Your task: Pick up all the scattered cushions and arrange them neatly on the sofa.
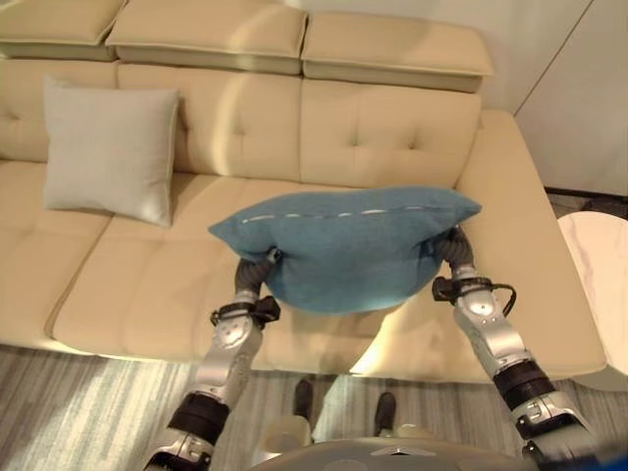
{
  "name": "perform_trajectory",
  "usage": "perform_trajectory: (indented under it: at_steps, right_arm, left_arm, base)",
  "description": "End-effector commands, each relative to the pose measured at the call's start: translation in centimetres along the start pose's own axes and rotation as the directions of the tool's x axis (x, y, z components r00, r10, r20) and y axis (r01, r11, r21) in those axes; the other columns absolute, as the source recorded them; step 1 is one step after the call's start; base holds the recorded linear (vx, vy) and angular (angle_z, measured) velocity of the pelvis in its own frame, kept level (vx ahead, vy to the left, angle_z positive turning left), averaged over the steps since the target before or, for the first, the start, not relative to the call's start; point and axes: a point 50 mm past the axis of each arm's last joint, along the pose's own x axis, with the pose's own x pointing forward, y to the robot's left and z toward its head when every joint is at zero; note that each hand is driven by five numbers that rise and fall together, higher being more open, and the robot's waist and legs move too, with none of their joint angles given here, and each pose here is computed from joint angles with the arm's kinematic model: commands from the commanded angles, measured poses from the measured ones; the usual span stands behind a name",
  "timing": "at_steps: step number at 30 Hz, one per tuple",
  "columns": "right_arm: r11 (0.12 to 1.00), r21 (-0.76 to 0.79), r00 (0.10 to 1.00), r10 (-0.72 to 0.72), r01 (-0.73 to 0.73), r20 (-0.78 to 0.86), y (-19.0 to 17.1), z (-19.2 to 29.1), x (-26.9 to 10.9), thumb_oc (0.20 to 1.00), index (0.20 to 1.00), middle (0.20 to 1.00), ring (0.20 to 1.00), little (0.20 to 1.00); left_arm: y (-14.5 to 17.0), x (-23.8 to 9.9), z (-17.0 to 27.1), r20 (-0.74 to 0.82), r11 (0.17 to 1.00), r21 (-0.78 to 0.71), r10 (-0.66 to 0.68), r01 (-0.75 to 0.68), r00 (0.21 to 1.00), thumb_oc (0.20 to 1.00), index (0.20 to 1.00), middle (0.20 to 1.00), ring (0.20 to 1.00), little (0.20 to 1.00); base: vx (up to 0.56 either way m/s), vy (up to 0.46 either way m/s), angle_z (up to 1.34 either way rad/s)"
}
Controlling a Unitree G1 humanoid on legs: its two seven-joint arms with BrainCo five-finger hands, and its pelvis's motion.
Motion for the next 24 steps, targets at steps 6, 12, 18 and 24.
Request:
perform_trajectory:
  at_steps: [6, 12, 18, 24]
  right_arm:
    - [0.998, -0.066, 0.872, 0.041, -0.011, 0.488, 3.4, 15.2, 5.8, 0.200, 0.200, 0.200, 0.200, 0.200]
    - [0.989, -0.112, 0.792, -0.004, 0.091, 0.611, 2.8, 22.2, 7.9, 0.200, 0.200, 0.200, 0.200, 0.200]
    - [0.979, -0.144, 0.733, -0.010, 0.147, 0.680, 2.7, 26.3, 8.3, 0.200, 0.200, 0.200, 0.200, 0.200]
    - [0.972, -0.141, 0.706, -0.033, 0.187, 0.708, 2.6, 27.8, 8.2, 0.200, 0.200, 0.200, 0.200, 0.200]
  left_arm:
    - [-5.7, 6.1, 14.2, 0.502, 0.990, 0.067, -0.139, 0.122, 0.854, 0.200, 0.200, 0.200, 0.200, 0.200]
    - [-6.9, 8.4, 21.9, 0.646, 0.985, 0.159, -0.151, 0.062, 0.748, 0.200, 0.200, 0.200, 0.200, 0.200]
    - [-7.0, 9.3, 26.6, 0.703, 0.979, 0.205, -0.135, -0.016, 0.698, 0.200, 0.200, 0.200, 0.200, 0.200]
    - [-7.1, 9.5, 28.0, 0.720, 0.980, 0.194, -0.120, -0.032, 0.684, 0.200, 0.200, 0.200, 0.200, 0.200]
  base:
    - [-0.10, 0.034, 0.03]
    - [-0.09, 0.068, 0.01]
    - [0.00, 0.012, 0.00]
    - [0.01, 0.010, 0.01]
